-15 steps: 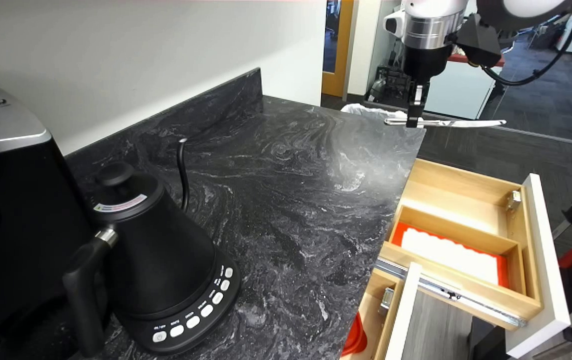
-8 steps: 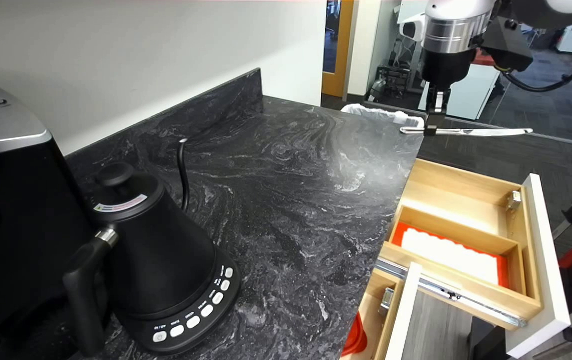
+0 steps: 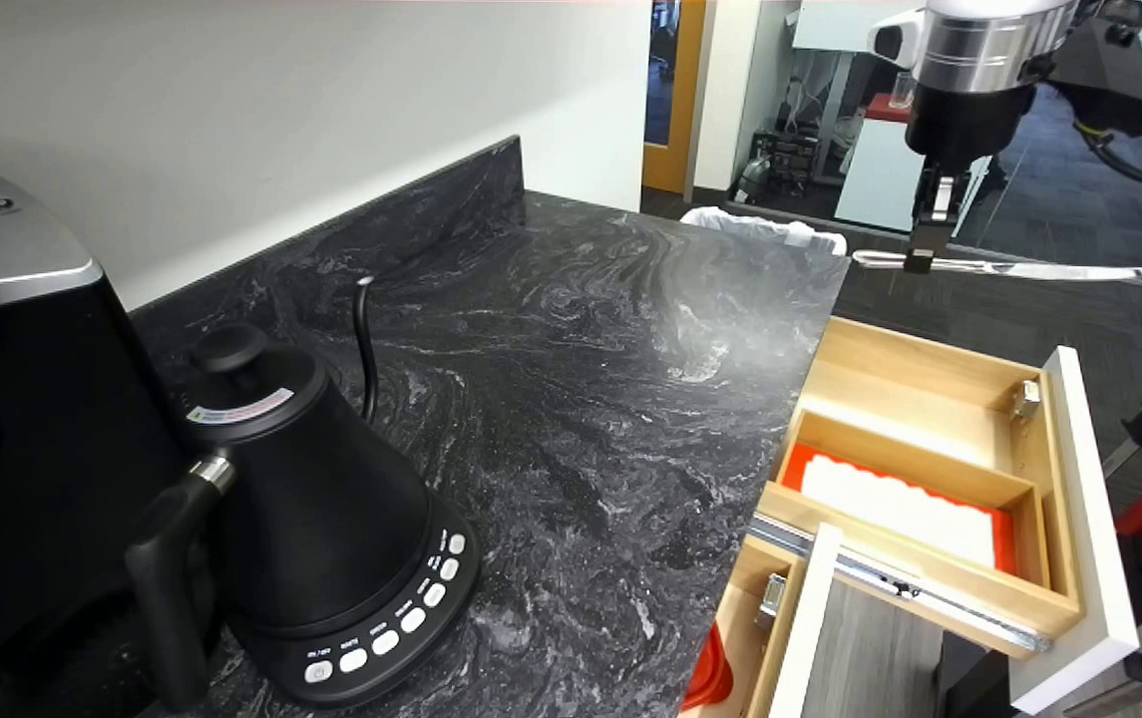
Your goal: Get the knife that is on top of the cabinet and place it in the box that is in the open file cabinet
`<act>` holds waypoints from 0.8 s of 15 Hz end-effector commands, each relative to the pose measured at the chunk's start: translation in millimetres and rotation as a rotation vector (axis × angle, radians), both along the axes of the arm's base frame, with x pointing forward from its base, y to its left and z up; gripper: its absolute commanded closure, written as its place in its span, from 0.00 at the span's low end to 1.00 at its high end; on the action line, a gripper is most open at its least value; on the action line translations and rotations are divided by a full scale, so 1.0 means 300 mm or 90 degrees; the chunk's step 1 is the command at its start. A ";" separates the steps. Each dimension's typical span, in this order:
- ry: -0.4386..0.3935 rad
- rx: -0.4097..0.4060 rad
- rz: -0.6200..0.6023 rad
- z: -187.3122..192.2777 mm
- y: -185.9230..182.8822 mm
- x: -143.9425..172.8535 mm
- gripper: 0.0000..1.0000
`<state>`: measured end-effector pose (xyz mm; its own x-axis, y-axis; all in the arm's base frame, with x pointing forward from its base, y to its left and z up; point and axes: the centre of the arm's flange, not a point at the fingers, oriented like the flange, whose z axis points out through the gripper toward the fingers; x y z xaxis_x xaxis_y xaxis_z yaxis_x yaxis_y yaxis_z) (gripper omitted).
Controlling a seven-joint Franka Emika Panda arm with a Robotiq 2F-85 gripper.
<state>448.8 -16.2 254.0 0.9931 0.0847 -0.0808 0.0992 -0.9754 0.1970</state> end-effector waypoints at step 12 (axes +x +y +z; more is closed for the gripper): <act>0.053 0.029 0.036 -0.195 0.102 -0.119 0.94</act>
<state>412.1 15.4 207.5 0.9751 0.1302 -0.1794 0.1579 -0.9760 0.1503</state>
